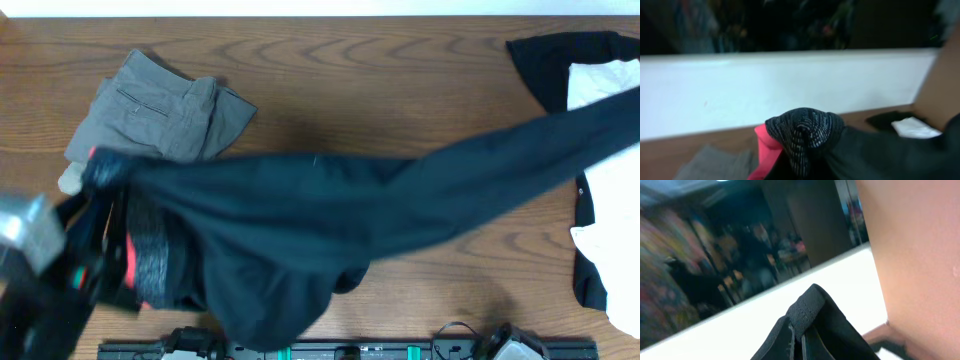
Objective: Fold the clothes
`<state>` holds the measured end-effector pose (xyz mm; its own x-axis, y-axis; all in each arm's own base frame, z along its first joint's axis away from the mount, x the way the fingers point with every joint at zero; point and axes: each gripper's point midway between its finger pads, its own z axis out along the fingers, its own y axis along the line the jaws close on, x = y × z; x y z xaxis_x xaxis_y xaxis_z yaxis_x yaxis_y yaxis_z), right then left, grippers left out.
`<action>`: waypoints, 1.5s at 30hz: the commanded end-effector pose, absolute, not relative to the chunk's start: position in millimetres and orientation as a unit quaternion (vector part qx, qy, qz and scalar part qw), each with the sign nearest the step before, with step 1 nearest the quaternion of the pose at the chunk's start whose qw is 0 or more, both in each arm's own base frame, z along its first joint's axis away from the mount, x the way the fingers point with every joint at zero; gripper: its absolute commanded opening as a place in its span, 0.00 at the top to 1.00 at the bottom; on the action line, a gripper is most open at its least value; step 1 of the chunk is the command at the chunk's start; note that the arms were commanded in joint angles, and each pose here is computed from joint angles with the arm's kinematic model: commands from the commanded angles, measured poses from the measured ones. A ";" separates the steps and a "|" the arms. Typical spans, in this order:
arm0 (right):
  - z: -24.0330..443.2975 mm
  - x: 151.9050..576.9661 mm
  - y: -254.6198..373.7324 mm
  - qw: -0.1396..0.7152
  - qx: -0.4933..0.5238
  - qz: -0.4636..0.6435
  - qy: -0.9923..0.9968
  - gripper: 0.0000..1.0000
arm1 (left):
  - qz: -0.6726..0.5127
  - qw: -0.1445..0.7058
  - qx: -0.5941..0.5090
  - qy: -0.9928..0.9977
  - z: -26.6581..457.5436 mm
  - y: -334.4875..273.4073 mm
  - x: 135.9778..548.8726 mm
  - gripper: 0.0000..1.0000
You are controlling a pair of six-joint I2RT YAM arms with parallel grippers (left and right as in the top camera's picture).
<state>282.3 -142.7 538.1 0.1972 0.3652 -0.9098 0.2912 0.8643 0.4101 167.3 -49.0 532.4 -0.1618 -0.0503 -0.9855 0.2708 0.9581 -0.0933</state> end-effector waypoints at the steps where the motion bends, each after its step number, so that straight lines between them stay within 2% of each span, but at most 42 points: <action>1: 489.9 327.4 -167.0 0.676 0.268 0.041 0.686 0.99 | -0.091 0.586 0.050 0.804 498.8 -43.6 231.1 0.94; 7: 410.5 401.7 -164.5 0.594 0.219 0.128 0.764 0.99 | -0.098 0.488 0.089 0.862 431.7 -68.8 344.9 0.94; 12: 327.5 454.2 -157.3 0.517 0.192 0.155 0.820 0.96 | -0.104 0.401 0.088 0.906 335.4 -83.9 444.8 0.94; 14: 296.8 470.7 -153.9 0.492 0.183 0.160 0.836 0.90 | -0.103 0.374 0.086 0.918 293.7 -87.8 477.3 0.94; 16: 265.2 487.1 -148.2 0.469 0.167 0.164 0.852 0.80 | -0.104 0.349 0.082 0.928 251.8 -91.0 503.8 0.93; 17: 251.1 492.9 -146.0 0.458 0.163 0.165 0.858 0.73 | -0.103 0.337 0.081 0.932 230.5 -92.1 514.8 0.89; 19: 223.1 501.5 -145.1 0.435 0.168 0.163 0.870 0.58 | -0.099 0.316 0.078 0.940 200.0 -92.4 525.4 0.62; 21: 201.5 503.4 -146.1 0.414 0.170 0.160 0.880 0.47 | -0.094 0.299 0.074 0.947 182.6 -88.6 527.8 0.32; 25: 187.5 494.7 -152.0 0.392 0.170 0.154 0.891 0.41 | -0.069 0.287 0.062 0.954 187.7 -74.3 516.2 0.28; 27: 185.3 490.3 -153.7 0.384 0.174 0.155 0.893 0.40 | -0.068 0.286 0.062 0.954 198.8 -71.7 507.1 0.21; 36: 159.7 468.9 -124.6 0.312 0.151 0.168 0.923 0.40 | -0.069 0.283 0.060 0.955 246.9 -66.0 460.6 0.18; 41: 145.4 456.3 -78.5 0.254 0.127 0.197 0.938 0.40 | -0.066 0.203 0.057 0.975 226.1 -62.7 426.0 0.18; 45: 130.0 442.8 -18.4 0.206 0.061 0.229 0.949 0.38 | -0.063 0.144 0.054 0.986 205.9 -60.6 406.2 0.18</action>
